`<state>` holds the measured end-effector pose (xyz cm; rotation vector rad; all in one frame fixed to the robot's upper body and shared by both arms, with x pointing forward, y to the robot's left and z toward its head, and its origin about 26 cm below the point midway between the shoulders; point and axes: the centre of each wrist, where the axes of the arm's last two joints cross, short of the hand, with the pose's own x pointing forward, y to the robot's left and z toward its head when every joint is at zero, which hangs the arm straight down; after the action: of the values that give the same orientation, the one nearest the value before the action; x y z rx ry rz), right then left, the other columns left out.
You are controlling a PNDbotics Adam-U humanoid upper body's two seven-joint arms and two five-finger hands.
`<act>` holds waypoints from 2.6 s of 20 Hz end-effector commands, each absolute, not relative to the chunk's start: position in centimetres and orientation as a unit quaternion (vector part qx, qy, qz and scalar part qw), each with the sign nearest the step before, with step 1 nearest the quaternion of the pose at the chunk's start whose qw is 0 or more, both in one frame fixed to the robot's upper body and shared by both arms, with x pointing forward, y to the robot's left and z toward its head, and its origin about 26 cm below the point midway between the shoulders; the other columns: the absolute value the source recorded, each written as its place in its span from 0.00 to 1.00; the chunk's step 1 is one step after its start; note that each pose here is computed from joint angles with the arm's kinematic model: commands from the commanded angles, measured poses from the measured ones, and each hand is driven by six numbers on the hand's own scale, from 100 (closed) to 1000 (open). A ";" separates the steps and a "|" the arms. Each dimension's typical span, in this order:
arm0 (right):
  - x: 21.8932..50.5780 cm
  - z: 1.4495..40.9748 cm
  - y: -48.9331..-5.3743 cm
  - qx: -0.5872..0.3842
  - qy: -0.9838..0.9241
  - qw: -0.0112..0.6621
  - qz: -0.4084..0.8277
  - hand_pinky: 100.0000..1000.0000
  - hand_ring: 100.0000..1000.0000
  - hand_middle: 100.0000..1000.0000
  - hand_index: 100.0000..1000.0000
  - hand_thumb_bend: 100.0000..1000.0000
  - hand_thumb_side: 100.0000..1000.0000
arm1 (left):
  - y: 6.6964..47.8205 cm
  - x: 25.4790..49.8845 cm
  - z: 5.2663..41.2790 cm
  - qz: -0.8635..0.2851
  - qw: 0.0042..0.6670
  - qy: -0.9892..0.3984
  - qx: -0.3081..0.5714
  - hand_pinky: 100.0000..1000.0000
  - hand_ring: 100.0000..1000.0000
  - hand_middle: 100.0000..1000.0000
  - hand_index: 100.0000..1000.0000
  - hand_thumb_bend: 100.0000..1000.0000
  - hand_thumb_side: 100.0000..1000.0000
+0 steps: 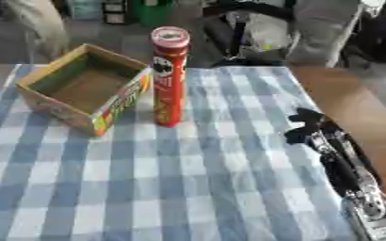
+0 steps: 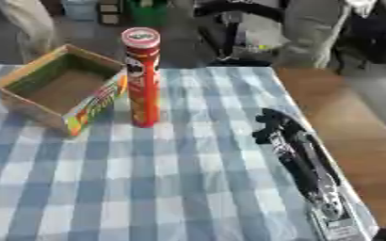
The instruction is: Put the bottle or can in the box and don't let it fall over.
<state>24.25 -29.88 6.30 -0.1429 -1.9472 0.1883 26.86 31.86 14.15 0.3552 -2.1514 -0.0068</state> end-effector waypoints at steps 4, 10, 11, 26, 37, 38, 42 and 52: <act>24.3 7.2 -29.9 -0.058 -0.833 0.543 0.084 0.62 0.62 0.72 0.84 0.00 0.69 | 31.9 26.7 14.7 -0.005 0.455 -0.878 0.147 0.66 0.49 0.49 0.63 0.00 0.68; 24.3 7.2 -29.9 -0.056 -0.833 0.544 0.086 0.62 0.62 0.72 0.84 0.00 0.69 | 31.9 26.7 14.5 -0.005 0.458 -0.877 0.148 0.66 0.49 0.49 0.63 0.00 0.68; 24.3 7.2 -29.9 -0.056 -0.833 0.544 0.086 0.62 0.62 0.72 0.84 0.00 0.69 | 31.9 26.7 14.5 -0.005 0.459 -0.876 0.147 0.66 0.49 0.49 0.63 0.00 0.68; 23.9 9.1 -30.7 -0.068 -0.844 0.517 0.128 0.63 0.63 0.73 0.86 0.00 0.63 | 31.8 26.7 14.5 -0.011 0.459 -0.876 0.146 0.66 0.49 0.49 0.62 0.00 0.68; 26.6 20.0 -35.5 -0.106 -0.863 0.358 0.340 0.68 0.72 0.81 0.93 0.00 0.44 | 31.5 26.8 14.3 -0.025 0.466 -0.874 0.136 0.67 0.50 0.49 0.62 0.00 0.68; 26.9 21.3 -35.5 -0.108 -0.861 0.346 0.358 0.68 0.73 0.81 0.93 0.00 0.43 | 31.5 26.8 14.3 -0.026 0.466 -0.874 0.134 0.67 0.50 0.49 0.62 0.00 0.68; 27.8 26.0 -34.8 -0.108 -0.852 0.313 0.406 0.70 0.75 0.83 0.94 0.00 0.40 | 31.3 26.9 14.4 -0.029 0.466 -0.875 0.127 0.67 0.50 0.50 0.62 0.00 0.69; 31.7 33.8 -32.4 -0.135 -0.815 0.291 0.482 0.81 0.89 0.92 0.98 0.00 0.40 | 30.7 27.2 14.5 -0.038 0.464 -0.879 0.106 0.67 0.50 0.50 0.62 0.00 0.69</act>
<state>31.42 -31.72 33.26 -0.3089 -2.2266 1.2495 27.09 30.81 13.78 0.2696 -2.1345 -0.0753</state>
